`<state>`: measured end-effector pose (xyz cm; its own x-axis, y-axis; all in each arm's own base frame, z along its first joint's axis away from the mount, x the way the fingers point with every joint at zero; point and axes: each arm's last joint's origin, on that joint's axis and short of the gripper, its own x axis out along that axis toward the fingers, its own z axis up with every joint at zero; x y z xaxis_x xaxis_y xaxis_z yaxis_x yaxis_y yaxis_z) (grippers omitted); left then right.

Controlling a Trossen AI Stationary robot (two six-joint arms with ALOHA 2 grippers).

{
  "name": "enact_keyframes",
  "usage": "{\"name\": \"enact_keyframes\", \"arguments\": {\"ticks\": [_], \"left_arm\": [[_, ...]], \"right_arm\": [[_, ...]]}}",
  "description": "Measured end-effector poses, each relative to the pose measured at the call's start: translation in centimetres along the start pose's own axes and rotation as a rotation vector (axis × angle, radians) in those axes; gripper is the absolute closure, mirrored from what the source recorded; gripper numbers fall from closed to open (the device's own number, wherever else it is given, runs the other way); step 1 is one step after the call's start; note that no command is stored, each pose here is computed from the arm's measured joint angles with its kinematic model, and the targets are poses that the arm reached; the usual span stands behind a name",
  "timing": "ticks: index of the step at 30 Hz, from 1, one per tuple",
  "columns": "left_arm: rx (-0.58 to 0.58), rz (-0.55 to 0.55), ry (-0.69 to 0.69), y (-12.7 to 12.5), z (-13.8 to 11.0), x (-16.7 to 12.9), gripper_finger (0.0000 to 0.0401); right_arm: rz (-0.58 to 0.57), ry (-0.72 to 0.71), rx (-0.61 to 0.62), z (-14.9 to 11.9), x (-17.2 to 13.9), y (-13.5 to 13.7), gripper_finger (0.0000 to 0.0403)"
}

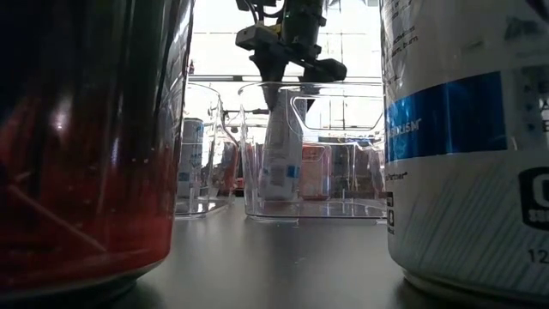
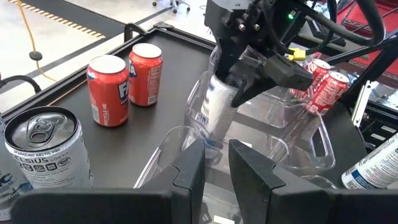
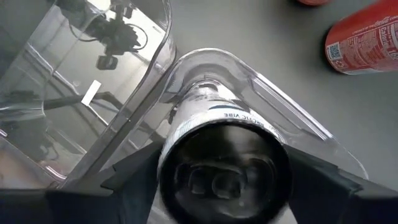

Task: Sort soda cans
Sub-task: Put the top right white soda can into the center transparent bin

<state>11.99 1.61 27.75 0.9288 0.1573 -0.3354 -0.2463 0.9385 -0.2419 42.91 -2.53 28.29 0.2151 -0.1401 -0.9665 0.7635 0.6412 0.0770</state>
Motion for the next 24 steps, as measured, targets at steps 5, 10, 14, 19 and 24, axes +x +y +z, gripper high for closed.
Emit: {"name": "enact_keyframes", "arguments": {"ticks": [5, 10, 14, 19, 24], "left_arm": [[0.0, 0.0, 0.0, 0.0, 0.0, -0.01, 0.0319], [0.001, 0.0, 0.0, 0.0, 0.0, 0.0, 0.0319], [0.001, 0.0, 0.0, 0.0, 0.0, 0.0, 0.0319], [0.001, 0.0, 0.0, 0.0, 0.0, 0.0, 0.0319], [0.001, 0.0, -0.001, 0.0, 0.0, -0.01, 0.0319]], "right_arm": [[0.004, -0.002, -0.003, 0.01, -0.03, 0.03, 0.0076], [0.008, -0.006, -0.002, 0.06, -0.03, 0.07, 0.007], [0.011, -0.003, -0.002, 0.05, -0.03, 0.07, 0.0069], [0.056, 0.045, -0.002, -0.09, -0.03, 0.2, 0.0069], [0.082, 0.034, -0.018, -0.1, -0.53, 0.26, 0.0069]]}}
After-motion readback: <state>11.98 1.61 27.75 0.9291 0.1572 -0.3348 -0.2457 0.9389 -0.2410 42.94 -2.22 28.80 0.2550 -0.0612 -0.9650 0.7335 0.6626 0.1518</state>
